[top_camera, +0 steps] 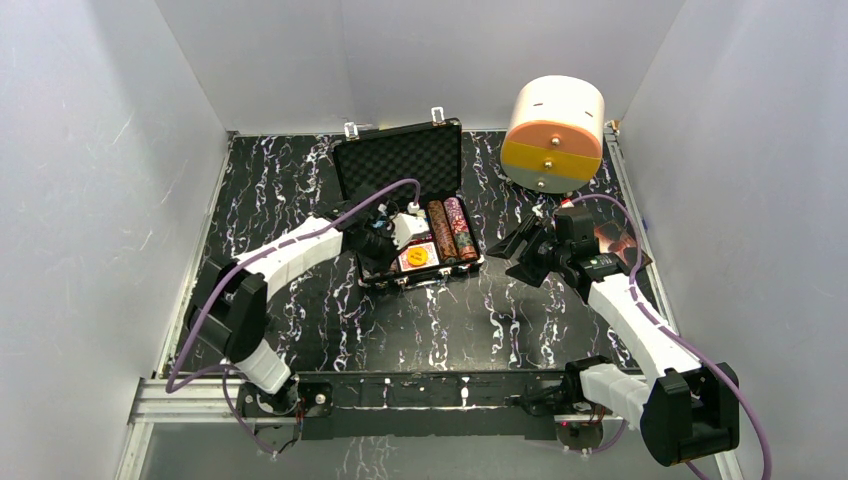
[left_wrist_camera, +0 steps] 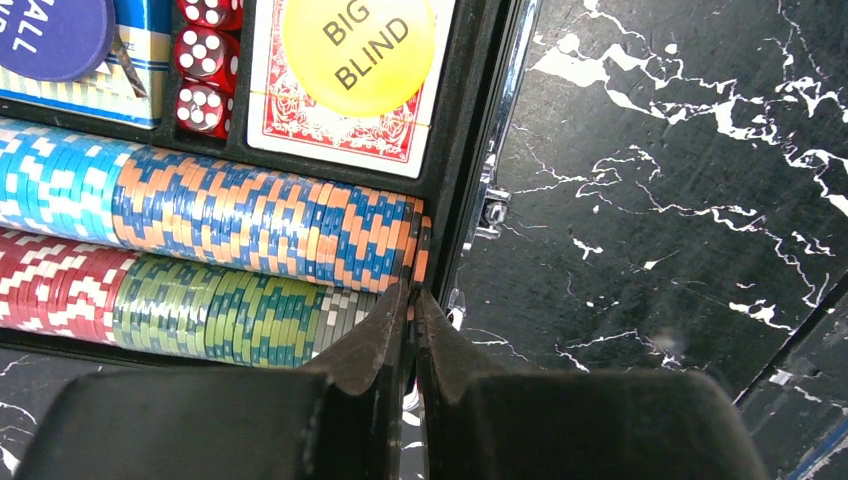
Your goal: Pack up texas hold em set
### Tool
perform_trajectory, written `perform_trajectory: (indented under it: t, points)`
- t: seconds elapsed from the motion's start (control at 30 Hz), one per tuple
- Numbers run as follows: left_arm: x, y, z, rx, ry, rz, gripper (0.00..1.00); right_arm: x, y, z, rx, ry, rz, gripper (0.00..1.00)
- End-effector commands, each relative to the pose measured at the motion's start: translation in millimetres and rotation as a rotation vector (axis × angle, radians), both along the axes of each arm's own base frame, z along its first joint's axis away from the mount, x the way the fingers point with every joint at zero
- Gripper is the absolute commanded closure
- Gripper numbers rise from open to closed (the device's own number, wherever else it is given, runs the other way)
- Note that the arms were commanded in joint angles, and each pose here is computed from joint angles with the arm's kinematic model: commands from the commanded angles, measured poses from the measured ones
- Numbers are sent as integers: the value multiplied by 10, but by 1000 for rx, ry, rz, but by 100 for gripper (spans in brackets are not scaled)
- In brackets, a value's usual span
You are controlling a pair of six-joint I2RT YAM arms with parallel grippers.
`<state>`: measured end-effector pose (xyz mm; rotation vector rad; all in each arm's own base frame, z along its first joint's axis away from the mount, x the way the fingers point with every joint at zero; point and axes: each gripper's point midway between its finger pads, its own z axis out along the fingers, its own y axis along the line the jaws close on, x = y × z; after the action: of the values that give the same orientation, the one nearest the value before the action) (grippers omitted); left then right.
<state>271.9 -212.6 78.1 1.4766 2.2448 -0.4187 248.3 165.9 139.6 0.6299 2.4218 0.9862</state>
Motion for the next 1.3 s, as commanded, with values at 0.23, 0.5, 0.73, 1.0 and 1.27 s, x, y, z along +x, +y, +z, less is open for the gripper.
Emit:
perform_trajectory:
  t: [0.23,0.5,0.73,1.0,1.27]
  points:
    - [-45,32,-173,31,62,5,100,53,-5,78,7,-54,6,21]
    - [-60,64,-285,61,92,9,100,63,-8,87,7,-57,6,21]
    - [34,-20,69,-31,-6,30,72,75,-15,110,-8,-76,22,21]
    - [114,-92,565,-237,-92,46,63,66,-17,68,-6,-60,18,20]
    - [1020,647,1369,-390,-496,698,13,70,-35,84,-16,-61,14,20]
